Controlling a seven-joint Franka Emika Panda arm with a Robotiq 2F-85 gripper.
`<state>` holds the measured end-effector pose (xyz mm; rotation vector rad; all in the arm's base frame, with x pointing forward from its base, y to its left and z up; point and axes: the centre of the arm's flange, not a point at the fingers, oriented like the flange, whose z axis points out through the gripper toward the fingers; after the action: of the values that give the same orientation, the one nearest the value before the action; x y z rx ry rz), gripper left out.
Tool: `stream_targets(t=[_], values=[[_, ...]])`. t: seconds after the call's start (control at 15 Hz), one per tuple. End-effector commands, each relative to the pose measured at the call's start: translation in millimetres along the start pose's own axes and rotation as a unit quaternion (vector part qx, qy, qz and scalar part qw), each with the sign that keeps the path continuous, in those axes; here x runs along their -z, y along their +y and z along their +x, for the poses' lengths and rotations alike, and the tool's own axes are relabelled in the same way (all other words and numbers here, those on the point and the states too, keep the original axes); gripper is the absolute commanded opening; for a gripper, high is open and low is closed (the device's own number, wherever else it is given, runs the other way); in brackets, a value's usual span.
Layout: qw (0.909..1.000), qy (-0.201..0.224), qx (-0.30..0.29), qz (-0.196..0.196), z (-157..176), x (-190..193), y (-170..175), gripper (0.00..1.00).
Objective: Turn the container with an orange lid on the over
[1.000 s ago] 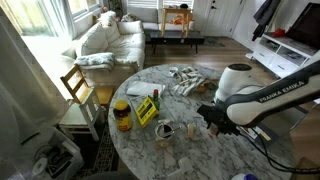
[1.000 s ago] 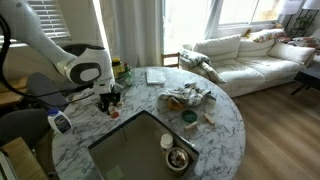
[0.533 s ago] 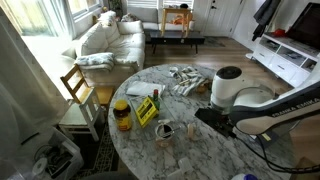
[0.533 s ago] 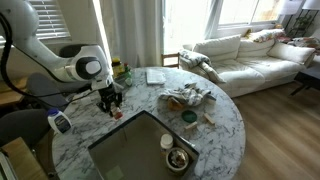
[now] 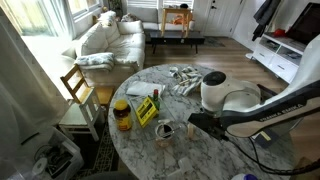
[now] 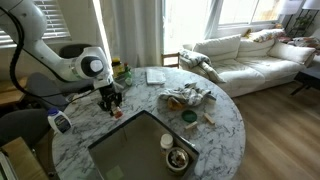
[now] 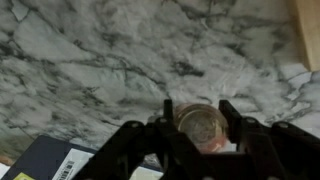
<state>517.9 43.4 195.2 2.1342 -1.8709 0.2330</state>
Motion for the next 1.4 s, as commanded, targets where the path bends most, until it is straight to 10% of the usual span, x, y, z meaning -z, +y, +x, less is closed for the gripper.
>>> stream_targets(t=[0.0, 0.47, 0.6, 0.73, 1.33], values=[[0.9998, 0.001, 0.012, -0.017, -6.5, -15.3, -15.6, 0.24], [0.9984, -0.019, 0.042, -0.034, -9.2, -16.7, -20.6, 0.24], [0.9977, -0.030, 0.051, -0.035, -8.8, -16.3, -20.6, 0.49], [0.9970, -0.038, 0.057, -0.035, -8.0, -16.3, -20.8, 0.24], [0.9957, -0.036, 0.074, -0.042, -12.3, -17.0, -22.0, 0.23]])
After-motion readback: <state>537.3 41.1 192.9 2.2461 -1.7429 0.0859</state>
